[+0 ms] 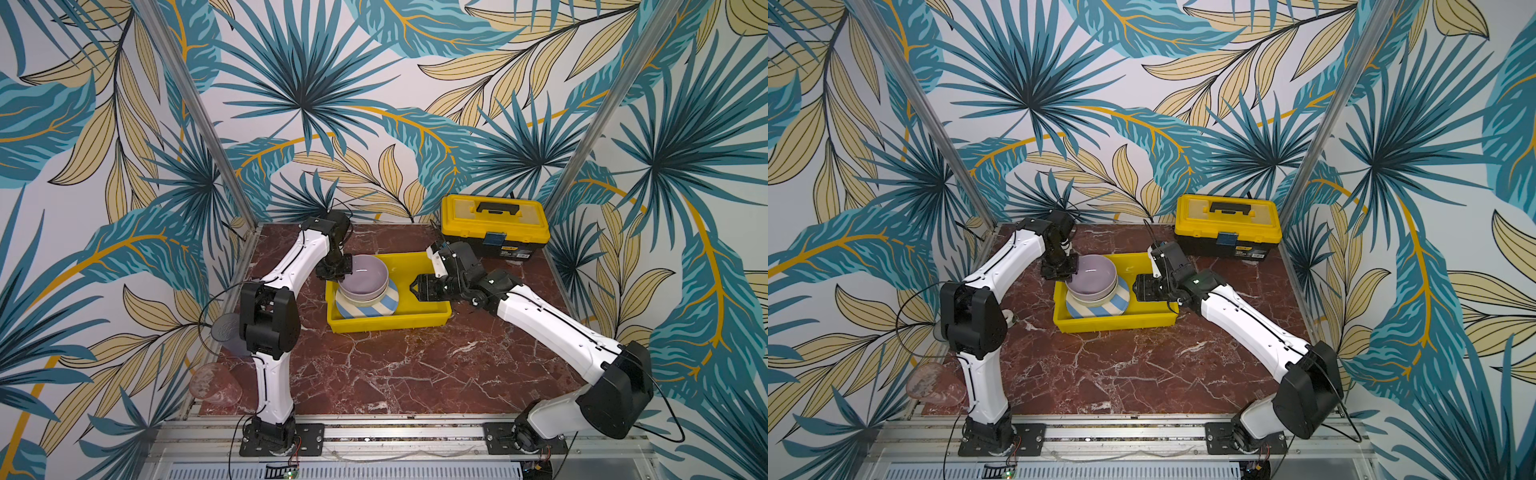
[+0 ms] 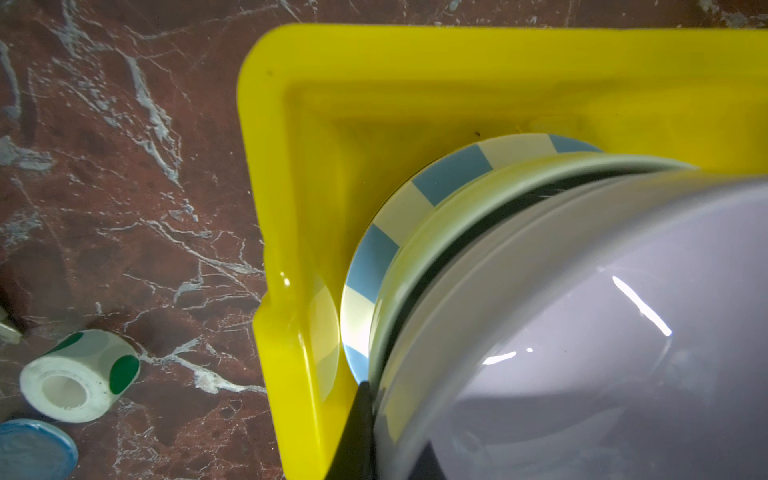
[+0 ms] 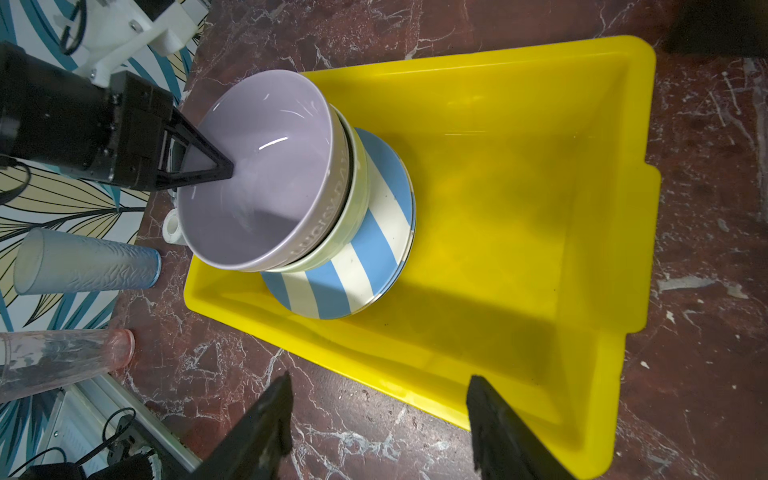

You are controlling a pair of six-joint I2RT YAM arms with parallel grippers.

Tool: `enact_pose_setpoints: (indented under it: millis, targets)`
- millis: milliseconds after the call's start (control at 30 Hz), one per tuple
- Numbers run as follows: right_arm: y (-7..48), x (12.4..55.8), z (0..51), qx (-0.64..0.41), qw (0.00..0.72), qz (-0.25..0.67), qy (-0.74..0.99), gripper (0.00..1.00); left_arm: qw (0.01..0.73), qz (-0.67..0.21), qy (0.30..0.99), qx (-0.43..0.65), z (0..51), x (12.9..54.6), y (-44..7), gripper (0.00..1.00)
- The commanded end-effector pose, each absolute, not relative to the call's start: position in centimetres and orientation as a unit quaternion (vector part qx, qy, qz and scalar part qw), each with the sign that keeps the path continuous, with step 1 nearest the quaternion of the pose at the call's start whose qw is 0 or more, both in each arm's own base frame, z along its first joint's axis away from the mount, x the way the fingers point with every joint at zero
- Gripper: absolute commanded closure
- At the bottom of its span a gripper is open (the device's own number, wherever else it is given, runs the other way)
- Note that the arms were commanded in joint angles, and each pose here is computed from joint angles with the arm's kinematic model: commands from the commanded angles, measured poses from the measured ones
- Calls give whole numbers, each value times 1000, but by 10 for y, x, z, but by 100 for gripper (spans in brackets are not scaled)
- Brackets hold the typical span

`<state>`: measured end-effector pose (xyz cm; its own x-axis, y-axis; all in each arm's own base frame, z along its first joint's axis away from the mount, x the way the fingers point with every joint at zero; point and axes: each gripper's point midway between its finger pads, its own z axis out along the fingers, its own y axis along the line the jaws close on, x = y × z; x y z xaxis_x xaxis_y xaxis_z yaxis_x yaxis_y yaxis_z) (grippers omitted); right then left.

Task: Place the mixed dishes into the plastic bin
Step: 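Lower the lavender bowl into the pale green bowl with the left gripper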

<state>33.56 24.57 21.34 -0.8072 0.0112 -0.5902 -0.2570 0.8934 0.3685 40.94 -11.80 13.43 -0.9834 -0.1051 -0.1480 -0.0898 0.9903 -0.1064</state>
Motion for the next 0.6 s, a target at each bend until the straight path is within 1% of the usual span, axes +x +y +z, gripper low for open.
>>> enact_pose_setpoints:
  millis: [0,567]
  targets:
    - [247,340,214,-64,305,221,924,32,117,-77,989,-40,157,424,-129,95]
    - [247,339,214,-62,304,222,924,32,114,-83,989,-37,156,423,-131,81]
